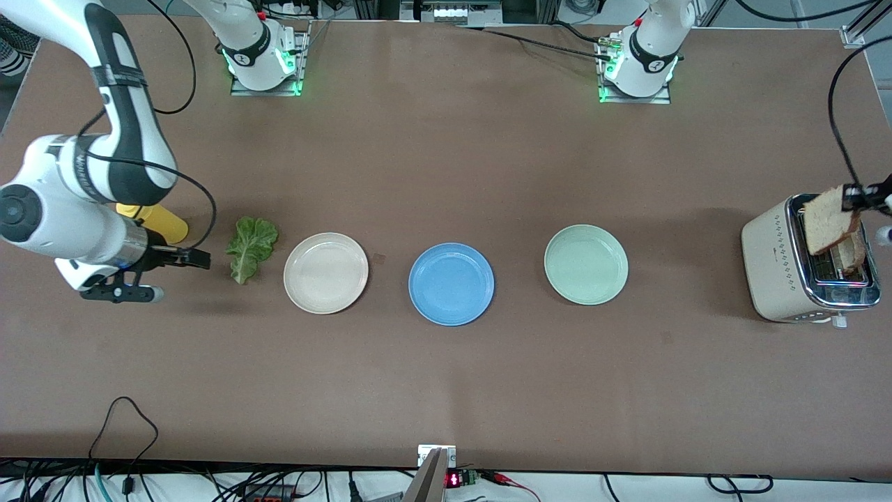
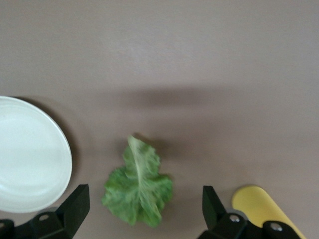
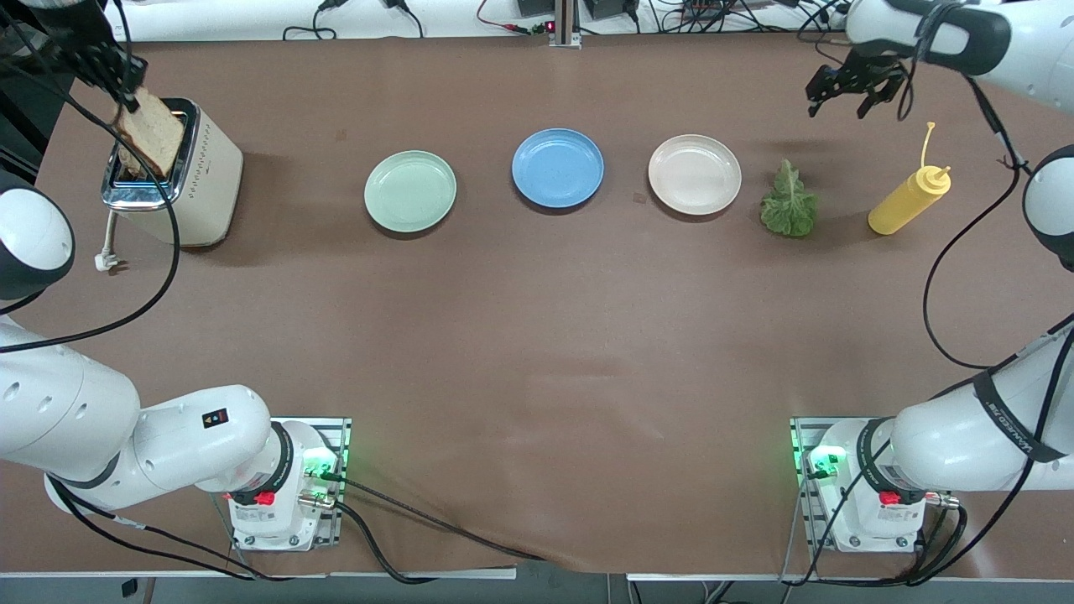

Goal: Make sandwich in blue plate with both arms
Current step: 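Lift a bread slice from the toaster while the right gripper grasps the lettuce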

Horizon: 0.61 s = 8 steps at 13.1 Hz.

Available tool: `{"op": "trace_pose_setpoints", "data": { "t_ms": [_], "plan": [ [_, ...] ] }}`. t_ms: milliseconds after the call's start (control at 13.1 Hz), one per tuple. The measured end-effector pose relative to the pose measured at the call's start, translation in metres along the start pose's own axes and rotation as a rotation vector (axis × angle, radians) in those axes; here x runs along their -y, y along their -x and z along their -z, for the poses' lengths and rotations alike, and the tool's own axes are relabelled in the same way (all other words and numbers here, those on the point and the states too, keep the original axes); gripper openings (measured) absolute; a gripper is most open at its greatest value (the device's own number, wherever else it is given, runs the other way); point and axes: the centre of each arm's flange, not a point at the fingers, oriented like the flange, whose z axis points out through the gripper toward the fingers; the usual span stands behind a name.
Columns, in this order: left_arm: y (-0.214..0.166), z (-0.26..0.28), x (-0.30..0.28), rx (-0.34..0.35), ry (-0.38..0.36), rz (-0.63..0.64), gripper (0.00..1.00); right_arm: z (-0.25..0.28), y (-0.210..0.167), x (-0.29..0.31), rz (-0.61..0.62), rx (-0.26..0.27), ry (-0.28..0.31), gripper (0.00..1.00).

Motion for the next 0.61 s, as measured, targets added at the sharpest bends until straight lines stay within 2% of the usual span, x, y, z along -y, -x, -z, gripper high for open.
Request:
{"op": "trace_pose_setpoints", "data": {
  "t_ms": [228, 381, 457, 609],
  "plan": [
    [-0.007, 0.036, -0.051, -0.016, -0.009, -0.081, 0.08, -0.037, -0.002, 0.010, -0.012, -0.004, 0.001, 1.00],
    [-0.029, 0.029, -0.100, -0.003, 0.001, -0.144, 0.08, -0.067, -0.003, 0.010, -0.017, 0.026, 0.005, 1.00],
    [-0.042, 0.018, -0.126, 0.009, 0.026, -0.178, 0.08, -0.082, -0.003, 0.010, -0.017, 0.043, 0.007, 1.00],
    [-0.066, -0.005, -0.168, 0.023, 0.138, -0.211, 0.08, -0.103, -0.001, 0.011, -0.014, 0.070, 0.010, 1.00]
  ]
}}
